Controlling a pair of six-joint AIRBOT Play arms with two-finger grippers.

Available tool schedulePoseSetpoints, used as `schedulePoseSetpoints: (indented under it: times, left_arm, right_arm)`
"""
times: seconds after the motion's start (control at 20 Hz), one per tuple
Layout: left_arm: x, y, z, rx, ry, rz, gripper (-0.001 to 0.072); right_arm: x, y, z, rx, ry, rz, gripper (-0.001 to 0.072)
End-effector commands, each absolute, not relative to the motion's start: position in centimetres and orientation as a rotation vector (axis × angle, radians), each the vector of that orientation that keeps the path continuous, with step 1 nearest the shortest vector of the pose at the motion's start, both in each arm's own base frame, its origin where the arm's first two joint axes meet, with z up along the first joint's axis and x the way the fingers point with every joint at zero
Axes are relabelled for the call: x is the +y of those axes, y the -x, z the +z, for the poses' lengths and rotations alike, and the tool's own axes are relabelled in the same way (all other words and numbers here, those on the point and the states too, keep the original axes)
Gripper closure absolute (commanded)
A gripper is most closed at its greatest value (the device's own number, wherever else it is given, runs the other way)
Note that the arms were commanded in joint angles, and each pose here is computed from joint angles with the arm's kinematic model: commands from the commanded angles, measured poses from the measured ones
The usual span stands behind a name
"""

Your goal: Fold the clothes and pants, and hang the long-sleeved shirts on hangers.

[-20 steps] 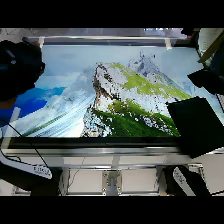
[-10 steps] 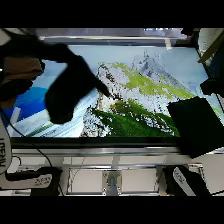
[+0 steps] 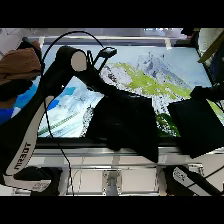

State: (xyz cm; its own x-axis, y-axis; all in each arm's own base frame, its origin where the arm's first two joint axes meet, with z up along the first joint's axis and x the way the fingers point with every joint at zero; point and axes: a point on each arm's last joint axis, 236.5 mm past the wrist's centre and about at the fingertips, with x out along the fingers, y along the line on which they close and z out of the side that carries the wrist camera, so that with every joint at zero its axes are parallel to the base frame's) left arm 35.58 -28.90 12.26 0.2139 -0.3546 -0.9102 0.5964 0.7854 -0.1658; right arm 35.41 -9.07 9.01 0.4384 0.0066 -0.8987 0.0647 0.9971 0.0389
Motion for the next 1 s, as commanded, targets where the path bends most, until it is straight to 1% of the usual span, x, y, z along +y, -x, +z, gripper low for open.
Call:
schedulePoseSetpoints:
  times: [0.0,0.15,0.2,0.25,0.35,0.45,0.6,0.65,0.8,0.95]
  left_arm:
    - [-23.6,-37.6,9.8,1.257,-0.189,-0.414,0.0027]
    - [-22.7,-38.6,6.5,1.266,-0.082,-0.352,0.0027]
    - [-23.3,-38.0,5.5,1.298,-0.033,-0.357,0.0027]
    - [-23.9,-37.1,4.4,1.333,-0.009,-0.376,0.0028]
    - [-24.8,-35.7,2.2,1.357,-0.012,-0.389,0.003]
    - [-24.9,-33.1,-0.4,1.419,-0.008,-0.362,0.003]
    - [-25.7,-29.6,-2.7,1.419,0.037,-0.342,0.003]
    - [-25.8,-28.6,-2.9,1.418,0.044,-0.343,0.003]
    - [-24.7,-26.0,-3.5,1.453,0.103,-0.279,0.003]
    - [-22.9,-23.3,-5.3,1.482,0.163,-0.175,0.003]
  right_arm:
    - [-4.9,-37.8,2.9,1.237,-0.259,0.164,0.0115]
    - [-2.1,-41.0,-0.9,1.232,-0.462,0.257,0.0116]
    - [-1.4,-42.1,-1.6,1.212,-0.519,0.273,0.0115]
    - [-0.5,-42.9,-2.3,1.198,-0.541,0.306,0.0116]
    - [1.2,-43.6,-4.3,1.251,-0.513,0.35,0.0117]
    - [3.0,-43.6,-6.3,1.346,-0.444,0.415,0.0117]
    - [5.4,-45.6,-7.1,1.37,-0.394,0.48,0.0118]
    - [5.5,-46.3,-7.4,1.372,-0.369,0.48,0.0158]
    - [3.4,-46.7,-8.7,1.423,-0.305,0.392,0.0157]
    - [3.1,-45.9,-9.1,1.46,-0.284,0.393,0.0157]
